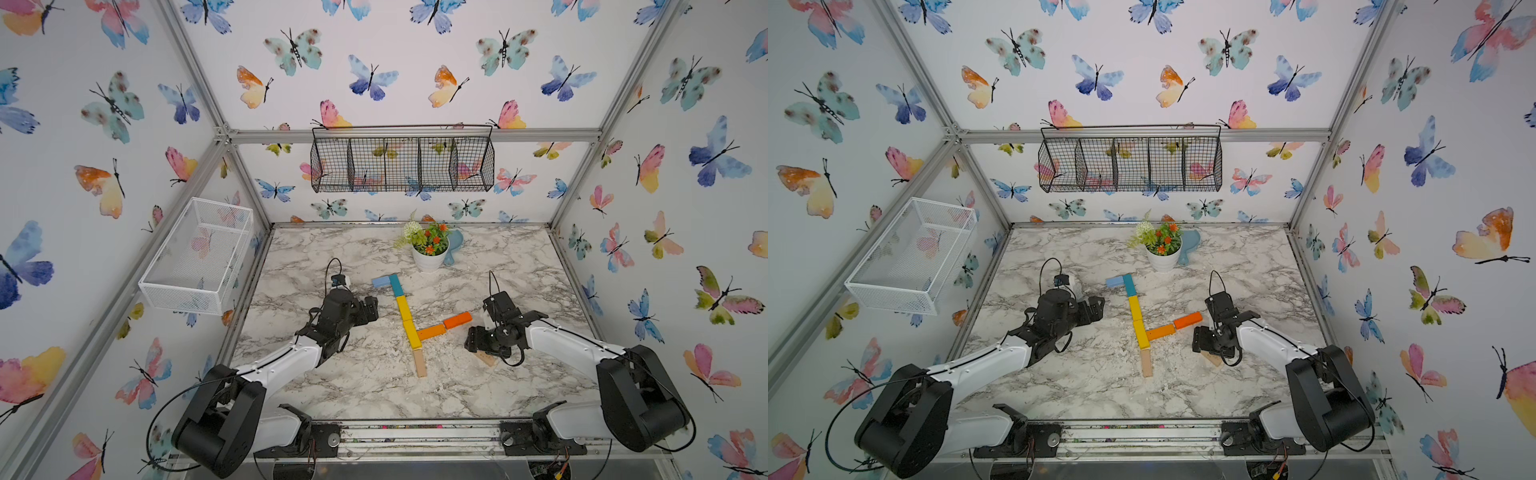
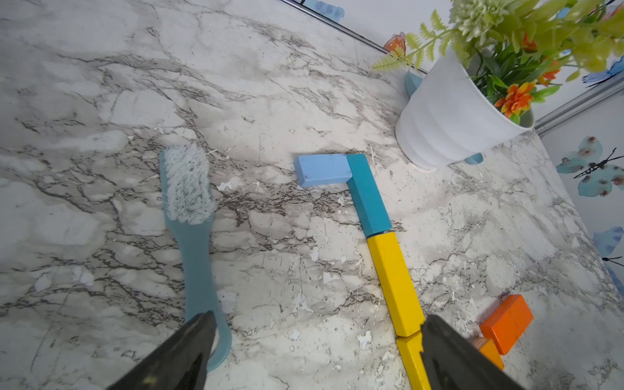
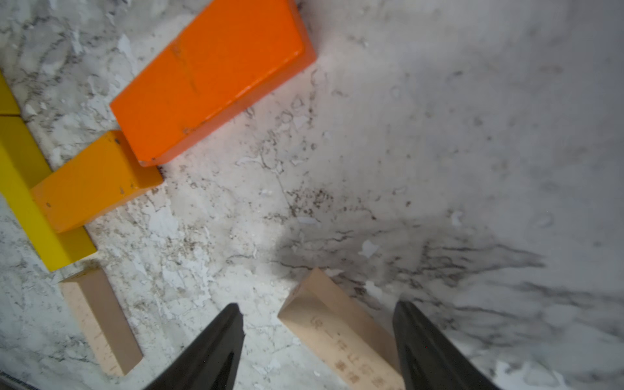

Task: Assemble a giraffe with building blocks
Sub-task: Pick up the building block from the center of the board.

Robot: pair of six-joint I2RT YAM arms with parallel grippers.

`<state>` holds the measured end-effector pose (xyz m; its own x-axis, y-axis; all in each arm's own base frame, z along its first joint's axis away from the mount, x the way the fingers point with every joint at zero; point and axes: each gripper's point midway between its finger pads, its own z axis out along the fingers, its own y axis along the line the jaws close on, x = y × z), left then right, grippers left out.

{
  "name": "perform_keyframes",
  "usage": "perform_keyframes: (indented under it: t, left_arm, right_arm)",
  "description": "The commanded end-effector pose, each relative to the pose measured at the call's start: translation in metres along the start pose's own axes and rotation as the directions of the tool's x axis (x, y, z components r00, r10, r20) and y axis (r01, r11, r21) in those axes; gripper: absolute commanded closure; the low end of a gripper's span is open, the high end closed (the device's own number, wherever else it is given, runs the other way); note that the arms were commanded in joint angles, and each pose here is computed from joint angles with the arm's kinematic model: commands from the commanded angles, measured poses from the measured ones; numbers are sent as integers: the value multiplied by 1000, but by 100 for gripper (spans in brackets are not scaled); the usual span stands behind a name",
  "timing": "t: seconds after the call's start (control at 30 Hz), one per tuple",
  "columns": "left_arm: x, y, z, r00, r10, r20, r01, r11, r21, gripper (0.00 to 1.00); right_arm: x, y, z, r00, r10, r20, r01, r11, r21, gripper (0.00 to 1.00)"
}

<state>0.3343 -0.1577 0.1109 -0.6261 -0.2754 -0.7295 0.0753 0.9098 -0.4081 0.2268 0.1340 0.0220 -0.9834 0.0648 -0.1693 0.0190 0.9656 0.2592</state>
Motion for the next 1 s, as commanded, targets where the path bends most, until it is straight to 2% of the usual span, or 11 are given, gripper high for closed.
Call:
perform_keyframes:
  t: [0.0, 0.3, 0.37, 0.43, 0.5, 0.6, 0.77, 0.83, 0.97]
  left_arm:
    - [-8, -3, -6, 999, 18, 36, -19, 1000, 12, 2]
    - [-7, -1, -5, 999, 19, 37, -19, 1000, 8, 2]
    - [-7, -2, -5, 999, 18, 36, -19, 1000, 8, 2]
    - [-7, -2, -5, 999, 19, 35, -19, 1000, 8, 2]
    - [-8, -2, -6, 999, 18, 38, -19, 1000, 12, 2]
    - [-8, -3, -7, 999, 18, 42, -18, 1000, 15, 2]
    - [-8, -4, -6, 999, 16, 38, -17, 1000, 19, 2]
    - [-8, -4, -5, 999, 16, 35, -17, 1000, 20, 2]
    - [-7, -4, -5, 999, 17, 35, -18, 1000, 20, 2]
  right_arm:
    - [19, -15, 1, 997, -1, -73, 8, 996, 94, 25]
    - [31, -19, 13, 994, -46, -103, 67, 974, 215, 33]
    - [30, -18, 12, 994, -48, -96, 68, 975, 213, 38]
    - [30, -18, 12, 994, -50, -94, 69, 975, 211, 48]
    - [30, -17, 13, 994, -54, -95, 72, 976, 206, 50]
    - [29, -16, 16, 993, -63, -97, 81, 977, 196, 60]
    - [28, -14, 17, 992, -75, -98, 93, 977, 194, 63]
    - [27, -13, 15, 993, -78, -90, 94, 977, 191, 71]
    - [20, -10, 12, 993, -92, -69, 103, 976, 192, 78]
